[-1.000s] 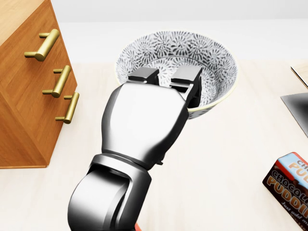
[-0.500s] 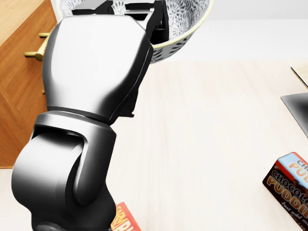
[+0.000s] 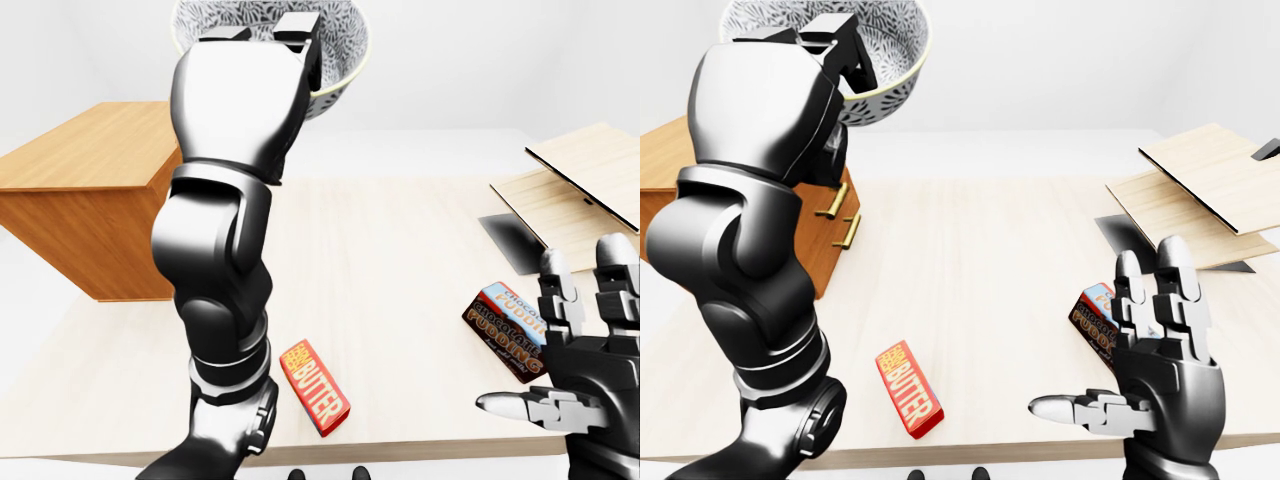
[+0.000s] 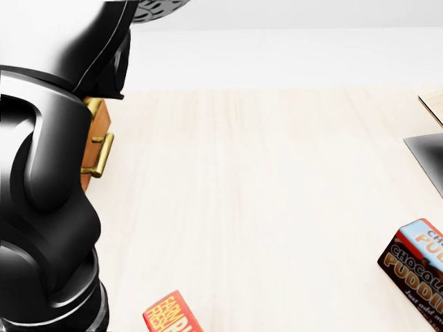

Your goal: Close the top drawer of the cabinet and put the bowl on top of it.

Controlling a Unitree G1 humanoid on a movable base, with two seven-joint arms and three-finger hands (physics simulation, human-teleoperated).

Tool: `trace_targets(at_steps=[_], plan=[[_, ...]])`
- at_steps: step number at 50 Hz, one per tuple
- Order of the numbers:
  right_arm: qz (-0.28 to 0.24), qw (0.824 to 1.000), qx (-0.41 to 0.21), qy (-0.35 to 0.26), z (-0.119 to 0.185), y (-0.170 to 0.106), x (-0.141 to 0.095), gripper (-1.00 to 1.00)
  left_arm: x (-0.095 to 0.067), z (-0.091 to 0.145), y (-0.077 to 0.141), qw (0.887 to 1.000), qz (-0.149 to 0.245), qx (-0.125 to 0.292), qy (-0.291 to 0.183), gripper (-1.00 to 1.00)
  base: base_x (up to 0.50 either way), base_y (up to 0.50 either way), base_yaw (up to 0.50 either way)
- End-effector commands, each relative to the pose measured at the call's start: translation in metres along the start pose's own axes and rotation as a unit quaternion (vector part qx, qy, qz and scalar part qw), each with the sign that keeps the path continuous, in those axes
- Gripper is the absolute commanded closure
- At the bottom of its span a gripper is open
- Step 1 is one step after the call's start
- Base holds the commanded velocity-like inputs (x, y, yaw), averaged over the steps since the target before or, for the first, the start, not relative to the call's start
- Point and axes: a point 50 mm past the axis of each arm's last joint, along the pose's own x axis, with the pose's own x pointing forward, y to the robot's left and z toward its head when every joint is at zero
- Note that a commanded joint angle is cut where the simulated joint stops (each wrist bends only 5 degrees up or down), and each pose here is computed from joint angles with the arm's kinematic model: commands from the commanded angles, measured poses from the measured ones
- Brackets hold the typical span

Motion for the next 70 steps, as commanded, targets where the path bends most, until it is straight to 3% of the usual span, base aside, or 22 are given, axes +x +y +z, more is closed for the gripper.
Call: trace_targets(at_steps=[1,9,15,22,27,39,45,55,70], plan=[[0.001,1.000,0.000,0.001,-0.001,0.001,0.000,-1.00,0.014,-0.040,0.017,0.998,0.017,0.053,0.035,1.00,0.00,0.00,0.00],[0.001,1.000,-0.001,0.001,-0.001,0.002,0.001,-1.00,0.020,-0.068,0.019,0.997,-0.002,0.063,0.044,1.00,0.00,0.00,0.00],[0.002,1.000,-0.001,0.001,-0.001,0.002,0.000,-1.00,0.018,-0.078,0.011,0.997,-0.025,0.063,0.044,1.00,0.00,0.00,0.00],[0.002,1.000,-0.001,0.002,-0.003,0.001,0.002,-1.00,0.017,-0.087,0.016,0.996,-0.023,0.072,0.050,1.00,0.00,0.00,0.00],[0.003,1.000,-0.001,0.002,-0.004,0.002,0.001,-1.00,0.018,-0.103,0.010,0.995,-0.048,0.059,0.061,1.00,0.00,0.00,0.00],[0.004,1.000,0.000,0.003,-0.007,0.001,0.001,-1.00,0.017,-0.130,0.004,0.998,-0.025,0.017,0.062,1.00,0.00,0.00,0.00],[0.006,1.000,-0.001,0.004,-0.009,0.002,0.002,-1.00,0.026,-0.158,-0.005,0.996,-0.005,-0.028,0.089,1.00,0.00,0.00,0.00],[0.007,1.000,-0.001,0.005,-0.009,0.003,0.002,-1.00,0.033,-0.182,-0.007,0.991,0.020,-0.067,0.112,1.00,0.00,0.00,0.00],[0.012,1.000,-0.002,0.006,-0.009,0.003,0.002,-1.00,0.041,-0.226,-0.019,0.971,0.047,-0.133,0.192,1.00,0.00,0.00,0.00]])
